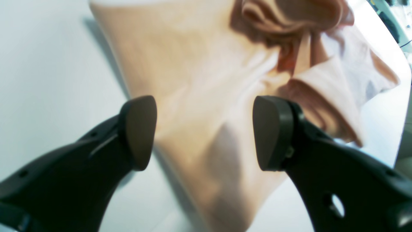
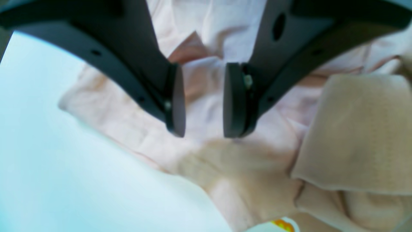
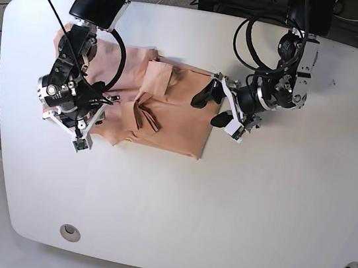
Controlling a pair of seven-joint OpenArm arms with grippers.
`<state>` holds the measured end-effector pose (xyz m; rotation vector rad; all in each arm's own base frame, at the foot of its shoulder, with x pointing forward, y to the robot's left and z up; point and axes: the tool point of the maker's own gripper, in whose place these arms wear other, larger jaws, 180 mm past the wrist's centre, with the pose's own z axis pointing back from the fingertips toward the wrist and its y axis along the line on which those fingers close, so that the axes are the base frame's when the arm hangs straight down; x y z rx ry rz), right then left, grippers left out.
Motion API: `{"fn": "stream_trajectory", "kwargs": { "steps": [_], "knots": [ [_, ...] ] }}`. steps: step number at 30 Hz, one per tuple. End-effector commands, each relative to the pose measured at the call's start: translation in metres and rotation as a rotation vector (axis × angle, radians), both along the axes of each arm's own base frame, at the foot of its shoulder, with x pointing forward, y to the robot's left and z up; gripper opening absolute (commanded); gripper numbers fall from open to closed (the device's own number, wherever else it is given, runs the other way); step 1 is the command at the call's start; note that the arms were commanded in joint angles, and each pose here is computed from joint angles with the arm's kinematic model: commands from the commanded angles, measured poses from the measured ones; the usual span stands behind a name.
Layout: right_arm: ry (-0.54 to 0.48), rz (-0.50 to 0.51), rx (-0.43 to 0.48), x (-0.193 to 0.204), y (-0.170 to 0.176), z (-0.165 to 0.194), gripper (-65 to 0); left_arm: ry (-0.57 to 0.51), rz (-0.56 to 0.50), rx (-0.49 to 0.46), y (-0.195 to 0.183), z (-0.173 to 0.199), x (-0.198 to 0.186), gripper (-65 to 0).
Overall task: Fold the T-shirt properly
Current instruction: 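Drag the collar end with the right gripper across the folded shirt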
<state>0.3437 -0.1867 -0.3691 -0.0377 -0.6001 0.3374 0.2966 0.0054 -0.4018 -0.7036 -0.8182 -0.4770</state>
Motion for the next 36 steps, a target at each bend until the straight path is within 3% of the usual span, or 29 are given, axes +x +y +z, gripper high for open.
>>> {"fn": "stream_trajectory", "kwargs": {
  "steps": [1,12,19,28,36],
  "knots": [
    [-0.098,0.01,0.02,0.015,0.005,0.031,-45.2,-0.04,0.007,-0.044,-0.004,0.014,0.01,-23.0],
    [-0.134,0.077,0.145,0.006,0.034,0.067,-45.2,-0.057,0.02,-0.067,-0.005,0.016,0.011,-23.0],
    [-0.118,0.191,0.273,-0.003,0.075,0.068,-45.2,-0.057,0.02,-0.067,-0.005,0.016,0.011,-23.0],
    [-0.061,0.351,0.308,-0.021,0.136,0.057,-45.2,-0.057,0.02,-0.067,-0.005,0.016,0.011,-23.0],
    [-0.008,0.387,0.283,-0.025,0.162,0.042,-45.2,-0.057,0.02,-0.067,-0.005,0.016,0.011,-23.0]
  ]
}}
